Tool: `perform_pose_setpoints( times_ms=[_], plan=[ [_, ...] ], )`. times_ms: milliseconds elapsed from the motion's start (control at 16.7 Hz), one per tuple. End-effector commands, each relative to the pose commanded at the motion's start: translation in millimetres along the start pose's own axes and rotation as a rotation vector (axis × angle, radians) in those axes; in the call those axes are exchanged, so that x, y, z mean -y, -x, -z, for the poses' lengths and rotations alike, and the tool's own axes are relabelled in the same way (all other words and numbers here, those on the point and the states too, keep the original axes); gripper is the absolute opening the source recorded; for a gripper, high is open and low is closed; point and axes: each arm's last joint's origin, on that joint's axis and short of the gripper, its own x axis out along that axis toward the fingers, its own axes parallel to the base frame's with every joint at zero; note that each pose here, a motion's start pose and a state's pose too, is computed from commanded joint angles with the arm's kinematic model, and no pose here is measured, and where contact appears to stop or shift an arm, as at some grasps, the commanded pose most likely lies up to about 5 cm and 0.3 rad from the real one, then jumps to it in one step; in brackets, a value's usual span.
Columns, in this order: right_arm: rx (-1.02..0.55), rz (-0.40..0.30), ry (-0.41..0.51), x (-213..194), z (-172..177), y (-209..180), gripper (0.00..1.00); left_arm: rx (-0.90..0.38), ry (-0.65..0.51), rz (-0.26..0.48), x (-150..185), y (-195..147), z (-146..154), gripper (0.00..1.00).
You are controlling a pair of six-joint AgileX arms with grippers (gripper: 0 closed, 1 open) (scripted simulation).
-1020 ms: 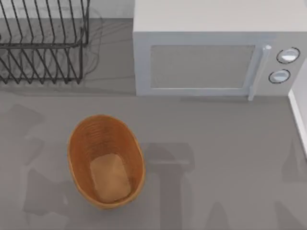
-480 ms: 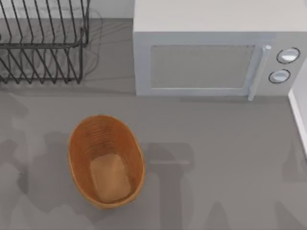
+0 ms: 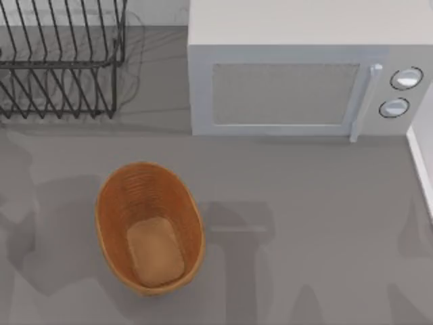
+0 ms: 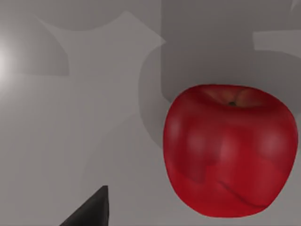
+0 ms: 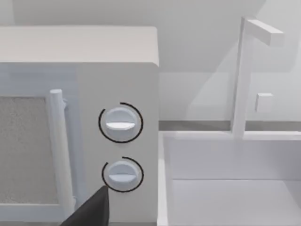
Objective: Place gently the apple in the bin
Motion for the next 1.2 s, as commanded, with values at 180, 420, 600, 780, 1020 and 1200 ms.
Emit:
perform_pose_setpoints(
  times_ms=[180, 420, 600, 780, 1020, 1200],
  plan=[
    [0.0, 0.0, 0.0, 0.0, 0.0, 0.0, 1.0, 0.0, -0.003, -0.001, 1.3, -1.1, -1.0, 1.0],
    [0.0, 0.0, 0.0, 0.0, 0.0, 0.0, 1.0, 0.0, 0.0, 0.0, -0.9, -29.4, -1.5, 1.0],
    [0.0, 0.0, 0.0, 0.0, 0.0, 0.0, 1.0, 0.004, 0.0, -0.006, -1.3, -57.7, -1.2, 1.0],
    [0.0, 0.0, 0.0, 0.0, 0.0, 0.0, 1.0, 0.0, 0.0, 0.0, 0.0, -70.0, 0.0, 1.0],
    [0.0, 0.0, 0.0, 0.0, 0.0, 0.0, 1.0, 0.0, 0.0, 0.0, 0.0, -70.0, 0.0, 0.92],
    [0.0, 0.0, 0.0, 0.0, 0.0, 0.0, 1.0, 0.0, 0.0, 0.0, 0.0, -70.0, 0.0, 0.7]
  ],
)
